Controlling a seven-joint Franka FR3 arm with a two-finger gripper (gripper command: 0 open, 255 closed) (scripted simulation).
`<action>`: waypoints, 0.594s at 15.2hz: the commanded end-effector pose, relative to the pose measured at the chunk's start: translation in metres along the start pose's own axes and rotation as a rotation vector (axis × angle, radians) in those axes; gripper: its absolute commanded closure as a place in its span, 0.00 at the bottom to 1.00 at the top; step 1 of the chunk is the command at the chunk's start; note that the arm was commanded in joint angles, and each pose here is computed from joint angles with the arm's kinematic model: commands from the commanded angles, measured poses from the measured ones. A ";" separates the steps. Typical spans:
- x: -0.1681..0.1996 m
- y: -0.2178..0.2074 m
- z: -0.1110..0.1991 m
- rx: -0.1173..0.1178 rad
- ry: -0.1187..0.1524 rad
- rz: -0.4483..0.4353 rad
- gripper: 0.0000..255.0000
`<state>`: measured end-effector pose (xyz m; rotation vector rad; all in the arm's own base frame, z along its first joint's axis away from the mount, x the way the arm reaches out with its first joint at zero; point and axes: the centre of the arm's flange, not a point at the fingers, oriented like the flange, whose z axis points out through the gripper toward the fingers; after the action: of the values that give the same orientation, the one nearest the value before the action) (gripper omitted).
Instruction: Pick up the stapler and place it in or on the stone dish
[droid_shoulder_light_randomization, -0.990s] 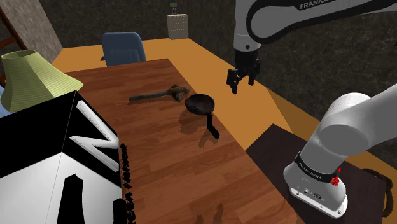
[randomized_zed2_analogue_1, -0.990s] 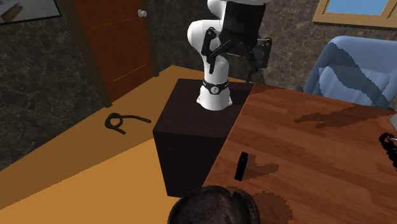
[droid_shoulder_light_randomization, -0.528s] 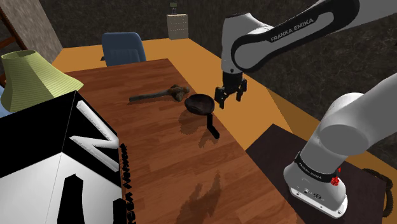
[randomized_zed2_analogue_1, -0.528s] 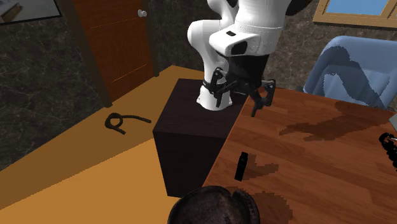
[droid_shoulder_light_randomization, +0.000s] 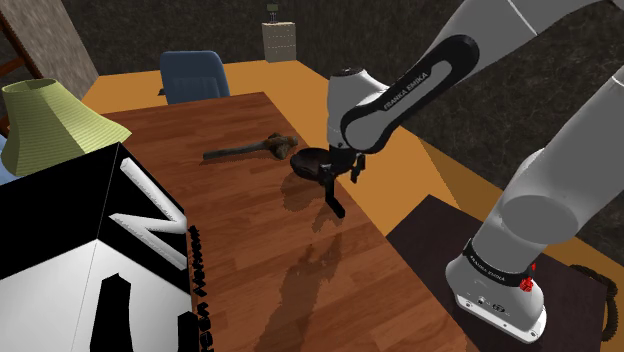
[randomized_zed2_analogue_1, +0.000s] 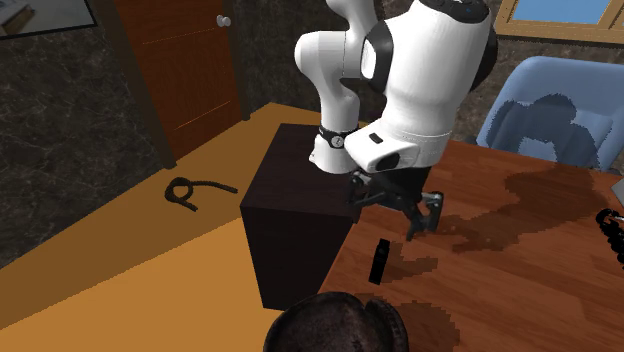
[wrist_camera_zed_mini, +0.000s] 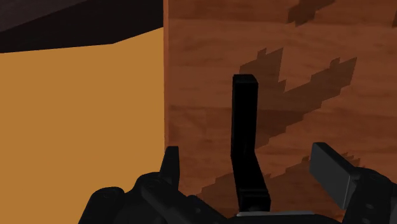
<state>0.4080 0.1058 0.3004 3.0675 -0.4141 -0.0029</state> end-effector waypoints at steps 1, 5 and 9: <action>0.009 -0.008 0.022 0.009 0.005 0.012 0.00; 0.009 -0.009 0.043 0.009 0.005 0.012 0.00; 0.009 -0.009 0.062 0.009 0.005 0.012 0.00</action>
<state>0.4192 0.1093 0.2429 3.0733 -0.4334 0.0061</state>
